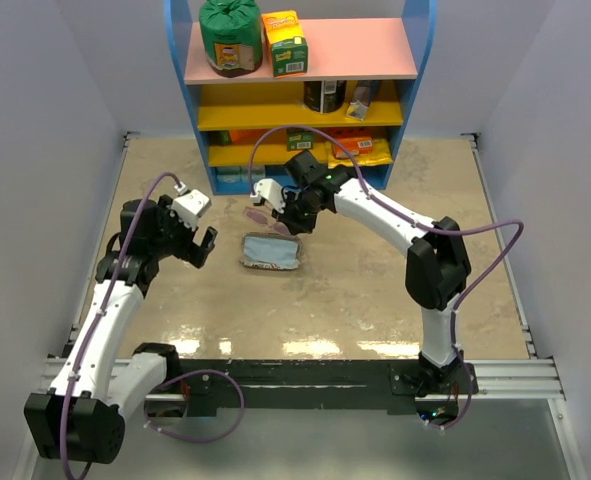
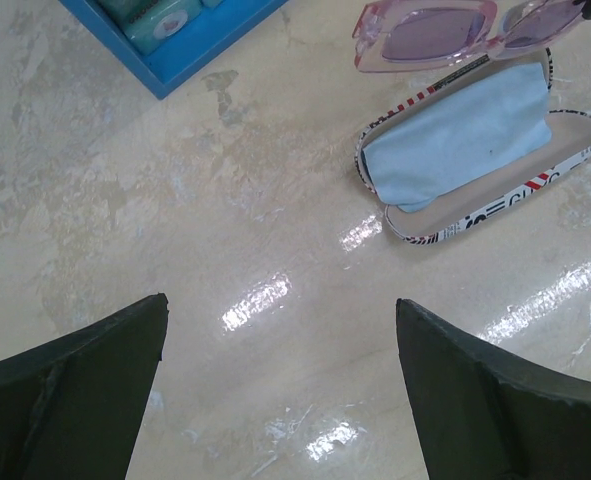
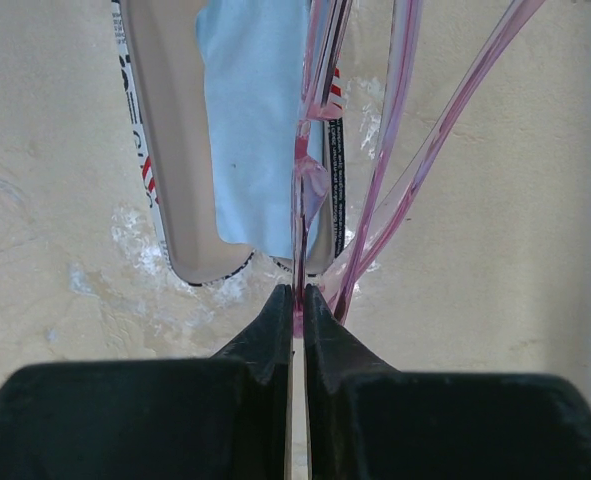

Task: Organize the sunglasses
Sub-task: Place the sunglasses in the sunglasses case.

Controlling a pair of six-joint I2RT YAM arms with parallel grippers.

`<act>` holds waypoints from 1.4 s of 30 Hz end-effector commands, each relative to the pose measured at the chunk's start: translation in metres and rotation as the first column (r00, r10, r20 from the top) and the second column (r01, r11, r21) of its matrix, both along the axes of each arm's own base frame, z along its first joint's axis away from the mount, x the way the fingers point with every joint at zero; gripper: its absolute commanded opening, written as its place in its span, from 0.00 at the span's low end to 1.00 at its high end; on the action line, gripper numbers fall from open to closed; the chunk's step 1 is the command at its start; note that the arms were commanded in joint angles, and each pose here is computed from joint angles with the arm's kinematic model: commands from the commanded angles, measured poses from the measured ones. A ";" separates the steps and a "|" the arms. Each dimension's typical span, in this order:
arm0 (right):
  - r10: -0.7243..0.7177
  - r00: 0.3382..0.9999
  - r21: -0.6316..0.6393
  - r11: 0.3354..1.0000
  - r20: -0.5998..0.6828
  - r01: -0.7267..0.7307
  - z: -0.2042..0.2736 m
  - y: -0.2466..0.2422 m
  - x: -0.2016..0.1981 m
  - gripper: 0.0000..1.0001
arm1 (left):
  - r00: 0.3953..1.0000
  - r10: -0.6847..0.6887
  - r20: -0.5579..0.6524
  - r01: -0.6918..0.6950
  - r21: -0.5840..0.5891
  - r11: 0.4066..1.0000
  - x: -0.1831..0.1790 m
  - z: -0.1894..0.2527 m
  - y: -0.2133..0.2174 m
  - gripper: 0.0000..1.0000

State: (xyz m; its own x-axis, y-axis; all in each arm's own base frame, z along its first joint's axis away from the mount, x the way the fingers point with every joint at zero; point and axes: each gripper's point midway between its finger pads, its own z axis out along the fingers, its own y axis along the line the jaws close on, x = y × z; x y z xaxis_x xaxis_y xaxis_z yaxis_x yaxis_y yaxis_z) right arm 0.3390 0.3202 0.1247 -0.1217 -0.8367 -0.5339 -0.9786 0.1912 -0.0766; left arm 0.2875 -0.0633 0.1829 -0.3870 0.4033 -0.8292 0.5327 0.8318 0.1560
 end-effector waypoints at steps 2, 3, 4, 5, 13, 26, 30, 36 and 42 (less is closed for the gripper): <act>-0.042 0.993 0.095 0.995 0.110 0.032 0.037 0.006 0.009 0.00 | 0.998 -0.043 0.041 0.044 -0.022 0.999 0.003 0.006 -0.005 1.00; -0.050 0.988 0.127 0.991 0.149 0.031 0.049 0.008 0.013 0.00 | 0.998 -0.047 0.042 0.048 -0.027 0.999 0.002 0.007 -0.005 1.00; -0.054 0.987 0.130 0.991 0.149 0.035 0.050 0.008 0.013 0.00 | 0.998 -0.050 0.038 0.051 -0.032 0.998 0.001 0.006 -0.004 1.00; -0.053 0.988 0.129 0.991 0.148 0.034 0.052 0.008 0.013 0.00 | 0.997 -0.056 0.046 0.058 -0.036 0.998 0.000 0.007 -0.004 1.00; -0.046 0.990 0.085 0.996 0.131 0.035 0.046 -0.002 0.006 0.00 | 0.988 -0.085 0.130 0.091 -0.042 0.995 -0.017 0.025 -0.006 1.00; -0.015 0.996 0.072 0.997 0.090 0.009 0.025 0.018 0.009 0.00 | 0.995 -0.088 0.039 0.091 -0.083 0.992 -0.016 0.000 -0.004 0.99; -0.023 0.998 0.053 0.998 0.050 0.021 0.014 0.020 0.008 0.00 | 0.995 -0.076 0.057 0.081 -0.089 0.993 -0.017 0.002 0.001 0.99; -0.019 0.999 0.008 1.000 0.032 0.018 -0.004 0.022 0.006 0.00 | 0.993 -0.106 0.050 0.111 -0.112 0.987 -0.022 -0.001 -0.001 1.00; 0.017 1.000 -0.017 1.000 0.016 -0.016 -0.009 0.022 -0.004 0.00 | 0.996 -0.088 0.022 0.090 -0.117 0.989 -0.019 -0.005 0.005 0.99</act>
